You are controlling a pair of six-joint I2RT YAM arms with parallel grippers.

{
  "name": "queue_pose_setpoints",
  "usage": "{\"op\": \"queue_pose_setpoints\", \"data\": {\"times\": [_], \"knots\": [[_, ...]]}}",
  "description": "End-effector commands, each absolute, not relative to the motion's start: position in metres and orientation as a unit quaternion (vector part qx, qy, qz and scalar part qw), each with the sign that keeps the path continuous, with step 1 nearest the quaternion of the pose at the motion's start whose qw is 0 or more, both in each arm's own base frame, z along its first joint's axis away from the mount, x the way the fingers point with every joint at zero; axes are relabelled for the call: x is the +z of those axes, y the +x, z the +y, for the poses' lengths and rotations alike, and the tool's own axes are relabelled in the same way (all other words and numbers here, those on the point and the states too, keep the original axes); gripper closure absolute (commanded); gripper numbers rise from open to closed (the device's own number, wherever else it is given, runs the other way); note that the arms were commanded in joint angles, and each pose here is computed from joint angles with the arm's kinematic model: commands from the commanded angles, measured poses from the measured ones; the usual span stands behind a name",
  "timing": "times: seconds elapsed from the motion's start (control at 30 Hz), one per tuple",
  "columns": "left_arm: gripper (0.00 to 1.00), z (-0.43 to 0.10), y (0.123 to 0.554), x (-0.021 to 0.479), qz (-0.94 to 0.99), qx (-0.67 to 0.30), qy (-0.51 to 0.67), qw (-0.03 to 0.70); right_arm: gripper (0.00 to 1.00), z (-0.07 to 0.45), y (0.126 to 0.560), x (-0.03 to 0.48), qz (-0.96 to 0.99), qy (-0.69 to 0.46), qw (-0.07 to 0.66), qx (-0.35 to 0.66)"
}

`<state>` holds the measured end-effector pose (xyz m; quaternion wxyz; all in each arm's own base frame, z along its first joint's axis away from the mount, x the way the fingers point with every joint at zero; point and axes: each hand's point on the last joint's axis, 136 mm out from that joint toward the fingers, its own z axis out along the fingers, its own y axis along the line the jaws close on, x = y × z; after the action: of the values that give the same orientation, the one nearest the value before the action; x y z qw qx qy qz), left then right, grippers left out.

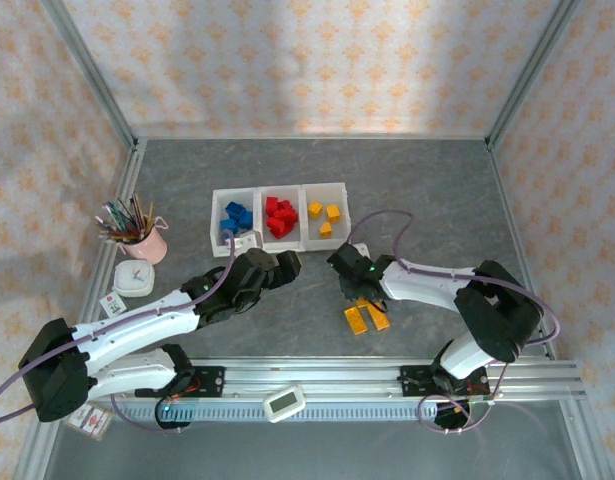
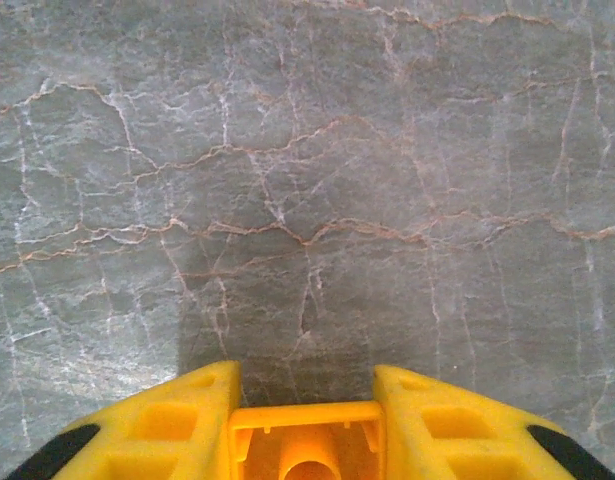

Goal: Sort the legos into containers by color
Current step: Pick up the lego from the bottom-center of the table, then place the lego in the container.

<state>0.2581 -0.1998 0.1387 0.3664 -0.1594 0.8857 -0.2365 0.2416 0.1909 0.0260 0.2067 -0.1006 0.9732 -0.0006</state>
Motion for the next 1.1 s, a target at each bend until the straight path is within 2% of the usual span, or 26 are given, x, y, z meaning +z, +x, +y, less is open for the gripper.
{"op": "queue_pose_setpoints", "data": {"times": [0.0,0.3,0.57,0.67,0.87,1.07], "knots": [[0.01,-0.193,0.265,0.154,0.879,-0.222,-0.157,0.392,0.67,0.203,0.264,0.058,0.963,-0.094,0.252,0.014],[0.01,-0.179,0.287,0.178,0.862,-0.221,-0.169,0.425,0.68,0.236,0.332,0.135,0.926,-0.069,0.37,0.03],[0.01,-0.164,0.305,0.193,0.848,-0.213,-0.18,0.451,0.68,0.258,0.418,0.146,0.911,-0.04,0.411,0.019],[0.01,-0.166,0.308,0.194,0.848,-0.216,-0.174,0.452,0.63,0.257,0.442,0.139,0.912,-0.034,0.408,0.007],[0.01,-0.17,0.31,0.192,0.856,-0.208,-0.163,0.444,0.48,0.264,0.446,0.158,0.908,-0.038,0.417,0.034],[0.01,-0.174,0.307,0.19,0.86,-0.216,-0.155,0.434,0.38,0.243,0.411,0.166,0.912,-0.028,0.406,0.05]]}}
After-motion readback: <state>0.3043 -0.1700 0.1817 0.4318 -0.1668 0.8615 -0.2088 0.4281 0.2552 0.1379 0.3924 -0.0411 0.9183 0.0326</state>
